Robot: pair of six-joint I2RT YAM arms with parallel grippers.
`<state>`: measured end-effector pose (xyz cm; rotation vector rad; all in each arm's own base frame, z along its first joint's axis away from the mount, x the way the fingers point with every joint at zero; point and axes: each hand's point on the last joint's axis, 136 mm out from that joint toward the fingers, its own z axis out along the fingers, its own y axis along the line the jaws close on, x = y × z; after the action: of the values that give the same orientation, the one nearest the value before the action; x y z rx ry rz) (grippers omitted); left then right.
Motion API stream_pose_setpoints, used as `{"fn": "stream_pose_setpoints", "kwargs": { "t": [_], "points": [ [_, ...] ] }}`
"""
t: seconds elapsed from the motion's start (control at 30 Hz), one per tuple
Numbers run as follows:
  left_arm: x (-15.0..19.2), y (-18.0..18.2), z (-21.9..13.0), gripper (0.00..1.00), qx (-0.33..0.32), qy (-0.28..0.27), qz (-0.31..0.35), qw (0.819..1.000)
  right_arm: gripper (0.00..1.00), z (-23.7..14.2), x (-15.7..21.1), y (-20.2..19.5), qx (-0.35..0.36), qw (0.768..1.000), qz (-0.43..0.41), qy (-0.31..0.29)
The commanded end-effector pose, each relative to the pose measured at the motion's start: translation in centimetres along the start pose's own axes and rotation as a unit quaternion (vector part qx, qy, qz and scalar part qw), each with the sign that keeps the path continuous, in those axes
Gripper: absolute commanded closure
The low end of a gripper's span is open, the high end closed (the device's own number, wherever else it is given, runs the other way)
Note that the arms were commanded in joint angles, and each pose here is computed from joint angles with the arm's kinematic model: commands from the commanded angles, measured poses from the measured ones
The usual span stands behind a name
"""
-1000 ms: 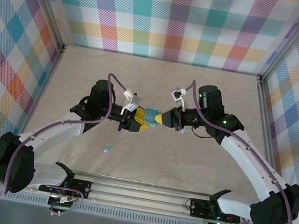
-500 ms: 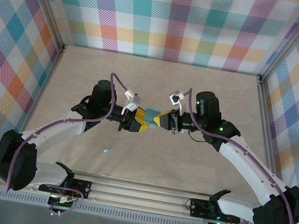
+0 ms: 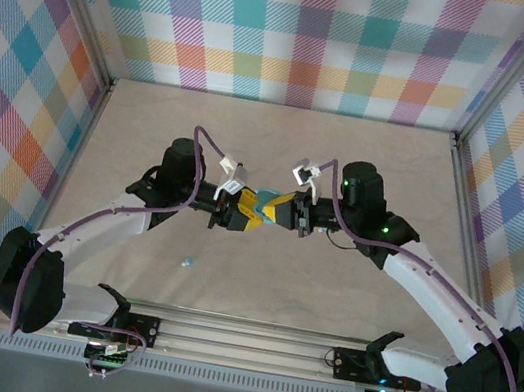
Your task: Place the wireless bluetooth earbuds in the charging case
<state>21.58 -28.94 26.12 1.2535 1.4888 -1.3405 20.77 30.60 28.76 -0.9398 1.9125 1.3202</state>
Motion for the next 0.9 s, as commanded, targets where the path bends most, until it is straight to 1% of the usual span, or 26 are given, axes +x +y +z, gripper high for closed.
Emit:
{"fn": "stream_pose_setpoints", "kwargs": {
  "t": [0.0, 0.23, 0.37, 0.7, 0.87],
  "points": [
    [-2.5, -2.4, 0.1, 0.87, 0.046, -0.023, 0.066, 0.997, 0.86, -0.6, 0.8, -0.2, 0.031, 0.999, -0.028, 0.019],
    [-2.7, -2.6, 0.1, 0.87, 0.049, -0.024, 0.068, 0.996, 0.86, -1.3, 1.5, -0.9, 0.052, 0.997, -0.043, 0.042],
    [-2.7, -2.6, 0.1, 0.87, 0.049, -0.024, 0.067, 0.996, 0.86, -1.8, 1.1, -0.9, 0.059, 0.996, -0.049, 0.036],
    [-3.1, -2.6, 0.1, 0.88, 0.052, -0.026, 0.072, 0.996, 0.86, -1.6, 1.2, -0.9, 0.038, 0.998, -0.042, 0.034],
    [-3.1, -2.6, 0.2, 0.88, 0.053, -0.026, 0.071, 0.996, 0.83, -1.4, 1.3, -0.9, 0.028, 0.998, -0.029, 0.038]
  ]
}}
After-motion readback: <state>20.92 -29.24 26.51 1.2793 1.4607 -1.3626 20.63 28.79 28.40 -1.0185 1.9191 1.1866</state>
